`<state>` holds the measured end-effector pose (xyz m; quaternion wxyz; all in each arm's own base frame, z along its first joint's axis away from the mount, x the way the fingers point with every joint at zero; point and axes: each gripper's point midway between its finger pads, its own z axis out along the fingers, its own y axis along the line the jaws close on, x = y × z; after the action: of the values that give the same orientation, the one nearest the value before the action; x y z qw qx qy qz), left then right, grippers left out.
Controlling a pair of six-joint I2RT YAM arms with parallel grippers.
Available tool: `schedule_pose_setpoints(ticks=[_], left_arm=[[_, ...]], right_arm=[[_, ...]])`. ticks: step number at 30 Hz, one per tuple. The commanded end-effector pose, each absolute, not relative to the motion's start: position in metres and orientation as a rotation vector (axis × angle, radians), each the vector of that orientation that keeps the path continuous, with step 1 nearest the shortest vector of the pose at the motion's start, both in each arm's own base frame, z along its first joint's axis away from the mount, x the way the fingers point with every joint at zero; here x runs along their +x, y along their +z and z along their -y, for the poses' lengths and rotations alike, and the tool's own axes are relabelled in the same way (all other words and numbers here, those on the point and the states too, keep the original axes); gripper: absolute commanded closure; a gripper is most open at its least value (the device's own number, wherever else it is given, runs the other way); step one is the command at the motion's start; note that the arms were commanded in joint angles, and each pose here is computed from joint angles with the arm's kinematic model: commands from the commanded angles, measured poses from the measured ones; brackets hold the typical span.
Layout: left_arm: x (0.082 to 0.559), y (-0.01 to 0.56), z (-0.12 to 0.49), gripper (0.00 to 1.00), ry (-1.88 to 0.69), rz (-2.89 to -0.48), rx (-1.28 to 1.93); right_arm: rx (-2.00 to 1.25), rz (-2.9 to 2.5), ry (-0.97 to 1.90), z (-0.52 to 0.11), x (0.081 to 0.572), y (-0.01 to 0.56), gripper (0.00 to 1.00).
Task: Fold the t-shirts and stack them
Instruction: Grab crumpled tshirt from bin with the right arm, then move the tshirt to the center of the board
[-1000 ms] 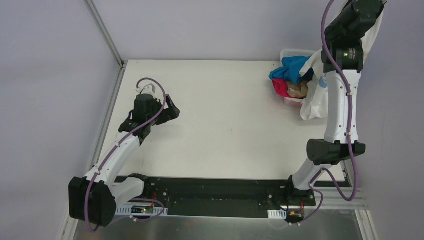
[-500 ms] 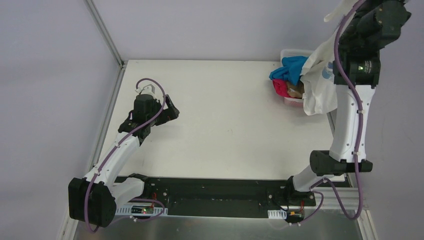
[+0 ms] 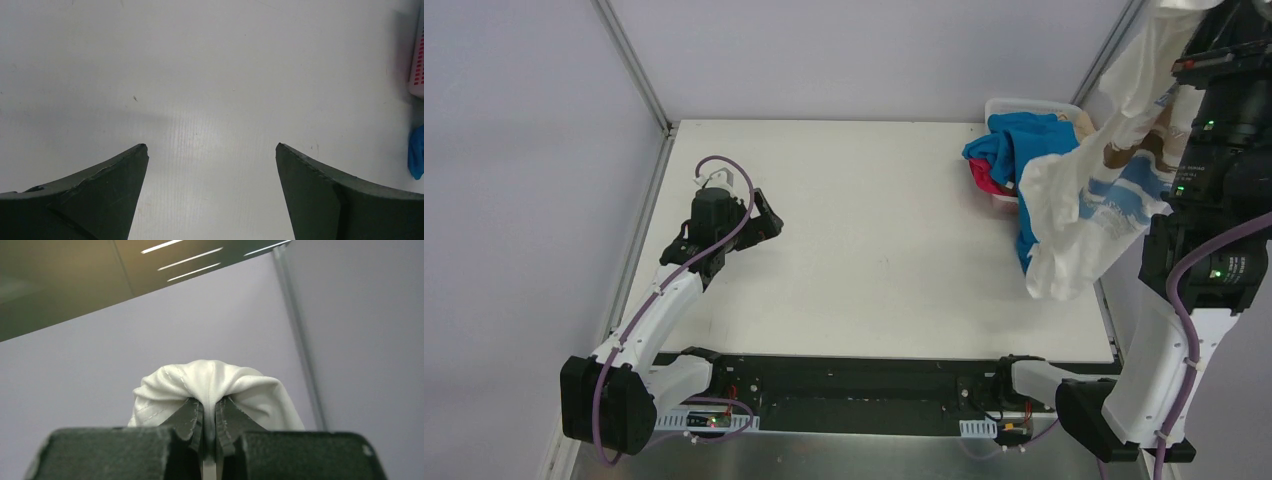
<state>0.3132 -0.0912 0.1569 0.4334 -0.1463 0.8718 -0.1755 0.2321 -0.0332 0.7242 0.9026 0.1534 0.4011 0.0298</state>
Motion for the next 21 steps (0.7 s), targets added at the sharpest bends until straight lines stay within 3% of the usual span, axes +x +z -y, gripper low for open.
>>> schedule_pose_setpoints(ticks=[1,9,21], left_arm=[[0.316,0.185,0.097,0.00,-0.495,-2.102,-0.349],[0.308,0.188,0.091,0.00,-0.472,-2.087,-0.364],[0.286,0.183,0.067,0.00,-0.365,-2.077,-0.466]], right_arm=[[0.050,-0.991,0.519,-0.057,0.256,0.697,1.00],[-0.180,-1.092,1.119,-0.149,0.254,0.689,1.00],[-0.397,-1.215,1.323,-0.280,0.281,0.652,1.00]])
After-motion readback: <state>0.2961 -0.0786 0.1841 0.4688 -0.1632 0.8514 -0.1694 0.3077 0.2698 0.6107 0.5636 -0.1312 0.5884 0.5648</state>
